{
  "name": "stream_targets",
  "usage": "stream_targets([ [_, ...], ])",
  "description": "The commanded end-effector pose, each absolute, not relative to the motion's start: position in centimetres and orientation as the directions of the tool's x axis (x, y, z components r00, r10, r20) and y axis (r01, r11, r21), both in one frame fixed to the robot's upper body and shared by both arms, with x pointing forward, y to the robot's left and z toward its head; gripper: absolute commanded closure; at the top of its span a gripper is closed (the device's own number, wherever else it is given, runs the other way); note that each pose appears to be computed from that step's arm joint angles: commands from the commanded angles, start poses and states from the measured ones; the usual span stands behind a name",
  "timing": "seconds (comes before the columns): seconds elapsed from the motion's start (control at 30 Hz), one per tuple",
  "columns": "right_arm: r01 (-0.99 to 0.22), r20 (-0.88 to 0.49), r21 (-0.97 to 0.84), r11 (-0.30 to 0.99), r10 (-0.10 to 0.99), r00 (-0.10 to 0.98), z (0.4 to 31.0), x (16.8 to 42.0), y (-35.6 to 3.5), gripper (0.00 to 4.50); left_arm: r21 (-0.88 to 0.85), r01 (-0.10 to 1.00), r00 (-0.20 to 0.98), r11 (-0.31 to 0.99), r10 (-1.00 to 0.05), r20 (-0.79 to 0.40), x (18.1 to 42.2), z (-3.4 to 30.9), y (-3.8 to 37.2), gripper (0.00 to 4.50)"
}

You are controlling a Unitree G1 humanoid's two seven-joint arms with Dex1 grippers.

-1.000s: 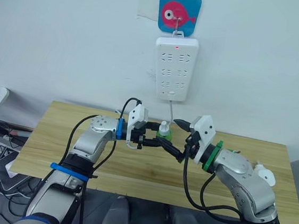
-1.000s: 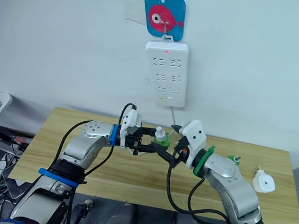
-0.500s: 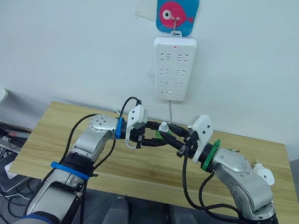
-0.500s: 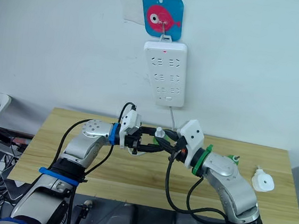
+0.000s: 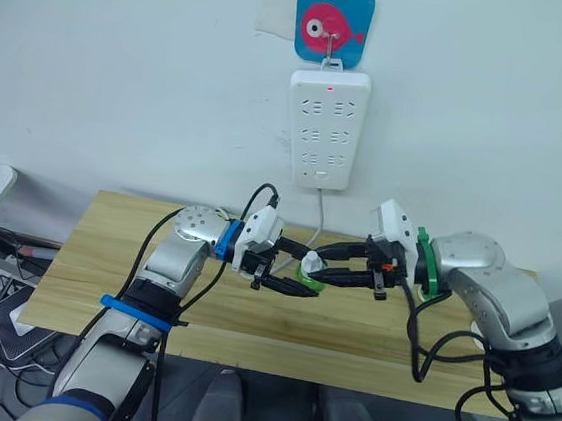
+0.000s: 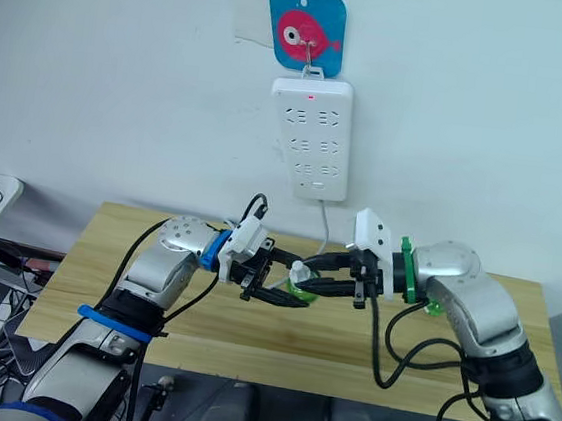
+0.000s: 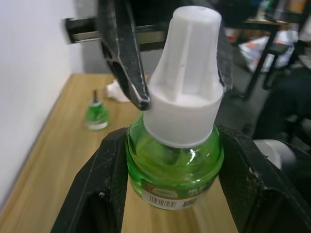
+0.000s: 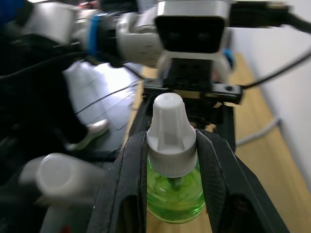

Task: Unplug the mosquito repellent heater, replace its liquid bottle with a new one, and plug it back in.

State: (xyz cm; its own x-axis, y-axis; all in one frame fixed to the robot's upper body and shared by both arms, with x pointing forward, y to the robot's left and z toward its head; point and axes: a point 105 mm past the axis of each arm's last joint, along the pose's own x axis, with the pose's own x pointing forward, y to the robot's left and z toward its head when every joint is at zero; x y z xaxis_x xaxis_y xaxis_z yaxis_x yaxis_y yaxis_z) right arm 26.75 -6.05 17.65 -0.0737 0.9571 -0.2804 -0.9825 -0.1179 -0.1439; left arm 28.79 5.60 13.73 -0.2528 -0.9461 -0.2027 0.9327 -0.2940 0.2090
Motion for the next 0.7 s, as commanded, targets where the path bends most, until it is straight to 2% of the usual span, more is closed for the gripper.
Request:
stream_targets([
  [0.03, -0.962, -0.289, -0.161, -0.22, 0.943, -0.168, 18.0, 26.1, -6.2, 3.43, 0.231, 0.923, -0.264, -0.309, -0.942, -0.207, 28.8, 14.4, 5.7, 2.27],
  [0.1, -0.966, -0.284, -0.16, -0.204, 0.946, -0.153, 18.2, 26.4, -6.5, 3.43, 0.229, 0.923, -0.264, -0.309, -0.942, -0.205, 28.8, 14.4, 5.7, 2.27],
  [0.27, -0.986, -0.236, -0.163, -0.024, 0.972, 0.016, 19.1, 27.2, -8.7, 1.74, 0.23, 0.936, -0.224, -0.265, -0.956, -0.19, 29.3, 14.6, 5.5, 2.27],
  [0.33, -0.986, -0.224, -0.166, 0.025, 0.973, 0.062, 19.0, 26.7, -9.1, 1.05, 0.233, 0.944, -0.193, -0.233, -0.965, -0.179, 29.7, 14.6, 5.3, 2.27],
  [0.43, -0.968, -0.175, -0.178, 0.177, 0.962, 0.208, 18.2, 25.4, -8.8, 0.02, 0.24, 0.958, -0.125, -0.159, -0.981, -0.15, 30.7, 14.5, 4.7, 2.27],
  [0.57, -0.906, -0.092, -0.193, 0.376, 0.913, 0.398, 17.9, 25.2, -7.3, 0.02, 0.238, 0.964, -0.086, -0.115, -0.988, -0.129, 31.0, 14.6, 4.5, 2.27],
  [0.7, -0.832, -0.039, -0.173, 0.526, 0.841, 0.54, 18.0, 26.1, -6.8, 0.02, 0.244, 0.967, -0.043, -0.072, -0.992, -0.121, 31.8, 14.8, 4.4, 2.27],
])
